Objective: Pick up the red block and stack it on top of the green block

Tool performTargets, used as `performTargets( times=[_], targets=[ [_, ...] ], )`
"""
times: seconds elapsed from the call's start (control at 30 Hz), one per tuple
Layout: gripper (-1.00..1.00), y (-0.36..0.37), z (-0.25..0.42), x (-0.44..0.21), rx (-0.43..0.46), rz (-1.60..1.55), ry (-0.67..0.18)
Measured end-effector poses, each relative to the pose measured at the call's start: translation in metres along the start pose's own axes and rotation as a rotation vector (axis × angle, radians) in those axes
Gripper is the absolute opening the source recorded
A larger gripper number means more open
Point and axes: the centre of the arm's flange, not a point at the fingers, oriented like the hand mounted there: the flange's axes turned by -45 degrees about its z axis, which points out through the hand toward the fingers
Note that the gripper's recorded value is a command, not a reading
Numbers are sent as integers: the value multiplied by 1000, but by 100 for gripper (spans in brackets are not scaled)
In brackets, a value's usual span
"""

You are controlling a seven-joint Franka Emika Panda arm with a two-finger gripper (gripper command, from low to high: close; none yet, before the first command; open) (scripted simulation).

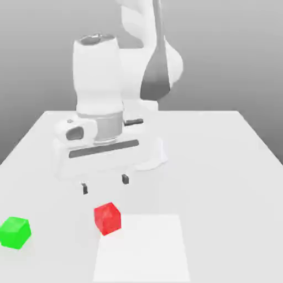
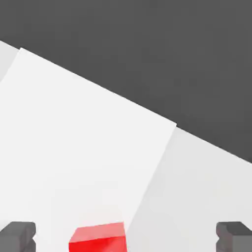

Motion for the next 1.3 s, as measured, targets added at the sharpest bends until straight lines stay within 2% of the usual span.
performTargets(
  times=[0.3,0.33,0.57,0.93,1.3],
  targets=[
    [0,-3,65,-9,9,-22,-22],
    [-100,-4,71,-10,10,-21,-23],
    [-100,-5,72,-10,13,-20,-24],
    [-100,4,10,-12,12,6,-25],
    [-100,187,-26,-89,5,556,-30]
  ],
)
